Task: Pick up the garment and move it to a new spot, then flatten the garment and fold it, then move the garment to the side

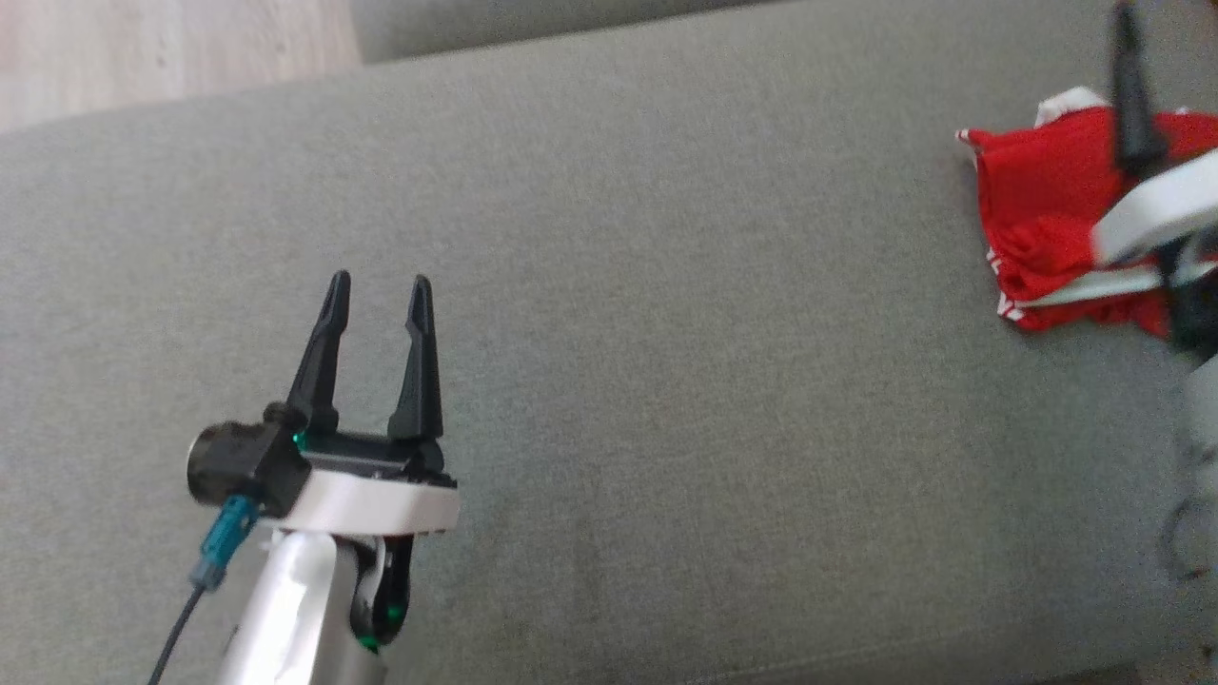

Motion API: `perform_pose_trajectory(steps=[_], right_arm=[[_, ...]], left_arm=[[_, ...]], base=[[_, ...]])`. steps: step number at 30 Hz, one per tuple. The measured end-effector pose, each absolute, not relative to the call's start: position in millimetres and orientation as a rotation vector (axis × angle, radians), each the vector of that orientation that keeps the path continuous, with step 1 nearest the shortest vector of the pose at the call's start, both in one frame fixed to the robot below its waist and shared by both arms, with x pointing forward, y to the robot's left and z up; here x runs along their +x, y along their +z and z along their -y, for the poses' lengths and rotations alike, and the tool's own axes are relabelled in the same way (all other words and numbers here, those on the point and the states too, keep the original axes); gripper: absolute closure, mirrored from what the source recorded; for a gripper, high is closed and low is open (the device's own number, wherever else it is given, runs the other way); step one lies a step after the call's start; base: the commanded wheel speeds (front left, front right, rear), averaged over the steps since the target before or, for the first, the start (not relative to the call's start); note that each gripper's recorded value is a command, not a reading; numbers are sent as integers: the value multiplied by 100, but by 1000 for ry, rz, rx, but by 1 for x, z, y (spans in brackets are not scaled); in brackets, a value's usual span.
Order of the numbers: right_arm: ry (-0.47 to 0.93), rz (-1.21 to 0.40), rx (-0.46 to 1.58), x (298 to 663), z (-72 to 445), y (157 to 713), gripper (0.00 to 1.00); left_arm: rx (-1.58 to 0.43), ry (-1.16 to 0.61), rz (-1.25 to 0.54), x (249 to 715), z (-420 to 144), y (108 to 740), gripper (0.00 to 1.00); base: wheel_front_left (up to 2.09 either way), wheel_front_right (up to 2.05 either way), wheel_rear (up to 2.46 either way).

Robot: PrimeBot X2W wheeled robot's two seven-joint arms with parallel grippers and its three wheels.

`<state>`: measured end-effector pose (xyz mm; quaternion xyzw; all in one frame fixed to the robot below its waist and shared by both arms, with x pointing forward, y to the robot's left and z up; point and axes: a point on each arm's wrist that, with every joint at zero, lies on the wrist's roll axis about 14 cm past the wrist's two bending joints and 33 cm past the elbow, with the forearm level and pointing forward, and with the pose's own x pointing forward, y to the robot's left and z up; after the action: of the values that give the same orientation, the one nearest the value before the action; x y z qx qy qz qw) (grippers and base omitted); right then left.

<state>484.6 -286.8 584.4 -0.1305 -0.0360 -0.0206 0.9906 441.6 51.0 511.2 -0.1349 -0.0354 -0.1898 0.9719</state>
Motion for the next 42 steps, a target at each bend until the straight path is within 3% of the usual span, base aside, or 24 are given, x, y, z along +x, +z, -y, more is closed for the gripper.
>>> perform_pose_trajectory(steps=[8, 17, 35, 36, 42], right_arm=[[25, 153, 51, 447, 207, 560, 0], [82, 19, 185, 404, 169, 495, 0], [92, 33, 202, 398, 165, 498, 0], [93, 32, 201, 398, 164, 498, 100], [69, -95, 221, 377, 166, 456, 100]], left_arm=[[-287, -310, 66, 416, -75, 513, 0], [-267, -208, 10, 398, -104, 493, 0], [-311, -176, -19, 393, -110, 485, 0], [-310, -174, -19, 393, -110, 485, 100], [-311, -151, -134, 376, -114, 449, 100]], base=[[0, 0, 0], [0, 0, 0], [0, 0, 0], [0, 0, 0], [0, 0, 0]])
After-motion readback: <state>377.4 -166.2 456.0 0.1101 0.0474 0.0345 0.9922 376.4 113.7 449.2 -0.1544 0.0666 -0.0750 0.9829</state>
